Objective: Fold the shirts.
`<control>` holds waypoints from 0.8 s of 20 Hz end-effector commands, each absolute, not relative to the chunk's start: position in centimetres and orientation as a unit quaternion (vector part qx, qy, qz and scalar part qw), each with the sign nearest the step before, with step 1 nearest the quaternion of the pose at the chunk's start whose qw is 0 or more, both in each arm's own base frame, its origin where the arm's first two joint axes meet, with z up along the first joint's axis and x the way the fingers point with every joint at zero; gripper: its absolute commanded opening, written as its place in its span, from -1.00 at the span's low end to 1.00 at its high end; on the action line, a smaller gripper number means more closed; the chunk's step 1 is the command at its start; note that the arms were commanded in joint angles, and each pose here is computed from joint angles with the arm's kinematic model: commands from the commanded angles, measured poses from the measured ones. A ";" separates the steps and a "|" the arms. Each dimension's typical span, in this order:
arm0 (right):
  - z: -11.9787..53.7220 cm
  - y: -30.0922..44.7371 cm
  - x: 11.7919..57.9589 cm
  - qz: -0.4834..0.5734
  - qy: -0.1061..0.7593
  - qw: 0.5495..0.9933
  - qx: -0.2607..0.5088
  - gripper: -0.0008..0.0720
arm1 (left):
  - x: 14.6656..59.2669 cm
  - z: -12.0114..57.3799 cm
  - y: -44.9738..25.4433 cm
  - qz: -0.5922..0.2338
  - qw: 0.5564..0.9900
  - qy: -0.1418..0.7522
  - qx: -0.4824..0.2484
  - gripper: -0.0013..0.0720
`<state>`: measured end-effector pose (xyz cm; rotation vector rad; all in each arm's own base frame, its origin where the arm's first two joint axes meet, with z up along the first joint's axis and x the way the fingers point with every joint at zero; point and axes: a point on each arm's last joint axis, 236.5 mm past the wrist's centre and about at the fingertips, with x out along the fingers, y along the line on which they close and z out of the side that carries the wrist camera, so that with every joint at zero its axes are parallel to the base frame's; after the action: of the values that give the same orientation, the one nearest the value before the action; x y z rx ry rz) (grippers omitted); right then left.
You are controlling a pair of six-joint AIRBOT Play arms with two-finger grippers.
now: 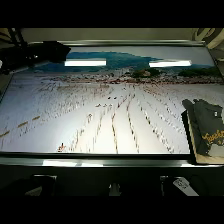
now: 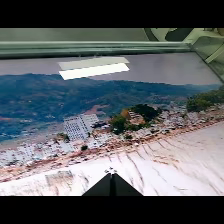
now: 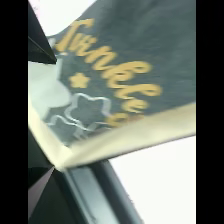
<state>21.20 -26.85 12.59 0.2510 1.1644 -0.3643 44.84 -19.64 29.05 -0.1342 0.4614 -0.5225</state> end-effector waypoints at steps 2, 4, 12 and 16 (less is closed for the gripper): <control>27.7 -23.9 33.7 -0.141 0.362 0.912 -0.133 0.85 | 46.9 28.8 -9.5 -0.059 0.952 0.289 0.084 -0.90; 27.2 -16.9 37.9 -0.080 0.365 0.914 -0.157 0.85 | 46.3 25.2 -6.2 -0.001 0.923 0.369 0.111 -0.84; 11.7 -1.3 36.9 0.147 0.636 0.745 -0.137 0.92 | 40.0 10.1 -5.4 0.018 0.782 0.611 0.123 0.89; 11.7 -1.3 37.0 0.146 0.634 0.747 -0.138 0.92 | 40.4 9.6 -5.6 0.016 0.784 0.608 0.125 0.87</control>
<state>37.67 -2.26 12.40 -0.2957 1.3346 0.2948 41.03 -5.88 10.75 0.2595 1.2687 0.0213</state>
